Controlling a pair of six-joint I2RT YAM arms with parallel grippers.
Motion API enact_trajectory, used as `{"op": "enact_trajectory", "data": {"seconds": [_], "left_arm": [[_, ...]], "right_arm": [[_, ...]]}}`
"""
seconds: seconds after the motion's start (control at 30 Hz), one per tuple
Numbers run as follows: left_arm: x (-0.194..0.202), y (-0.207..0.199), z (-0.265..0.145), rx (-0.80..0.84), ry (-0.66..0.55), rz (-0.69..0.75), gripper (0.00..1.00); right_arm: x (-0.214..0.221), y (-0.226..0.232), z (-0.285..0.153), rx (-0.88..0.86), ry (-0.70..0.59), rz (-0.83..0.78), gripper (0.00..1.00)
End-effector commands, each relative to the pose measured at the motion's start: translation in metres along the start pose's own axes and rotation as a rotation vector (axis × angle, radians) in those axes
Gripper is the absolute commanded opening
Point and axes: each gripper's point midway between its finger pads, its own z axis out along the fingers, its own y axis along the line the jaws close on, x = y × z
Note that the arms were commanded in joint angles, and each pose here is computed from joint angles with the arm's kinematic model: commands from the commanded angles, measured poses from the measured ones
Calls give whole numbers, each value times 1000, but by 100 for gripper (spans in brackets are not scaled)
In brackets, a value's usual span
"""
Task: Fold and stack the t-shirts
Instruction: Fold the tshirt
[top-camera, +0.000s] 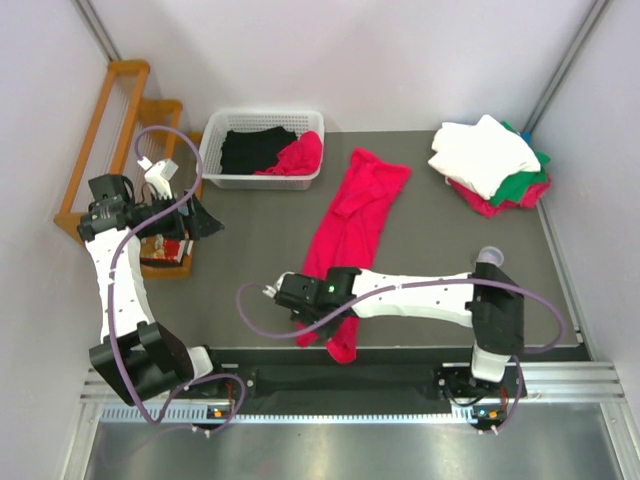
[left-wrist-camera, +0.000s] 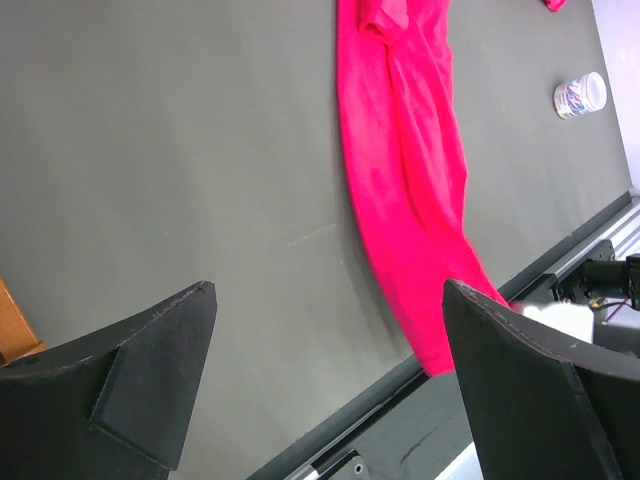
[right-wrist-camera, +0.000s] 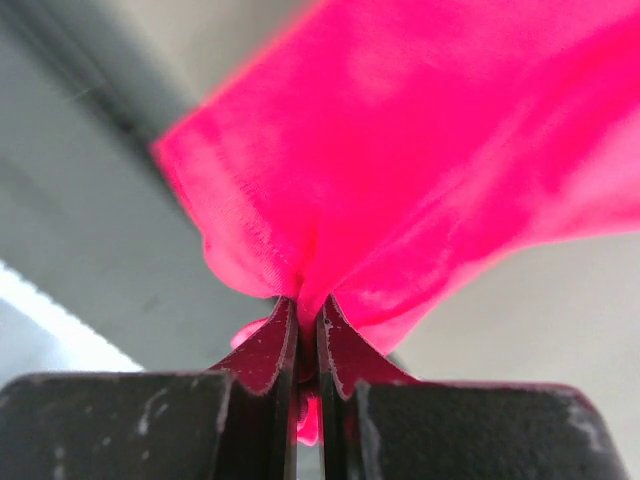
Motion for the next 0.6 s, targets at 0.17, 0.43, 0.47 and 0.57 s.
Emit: {"op": "enact_trajectory", "data": {"seconds": [0.17,0.43,0.47,0.57], "left_arm": [[-25,-8,-7,20,-55,47,99],[-30,-9,-8,24,-60,47,99],[-28,-8,-8,25,-56,46,99],[-25,-7,-7,21,-46,47,99]], "right_arm": [[29,62,-37,-356,27,0,3],[-11,14,-31,-342,-62,125,2],[-18,2,-30,-331,-81,156,1],[-46,-54,-22,-257,-145,268,2]]}}
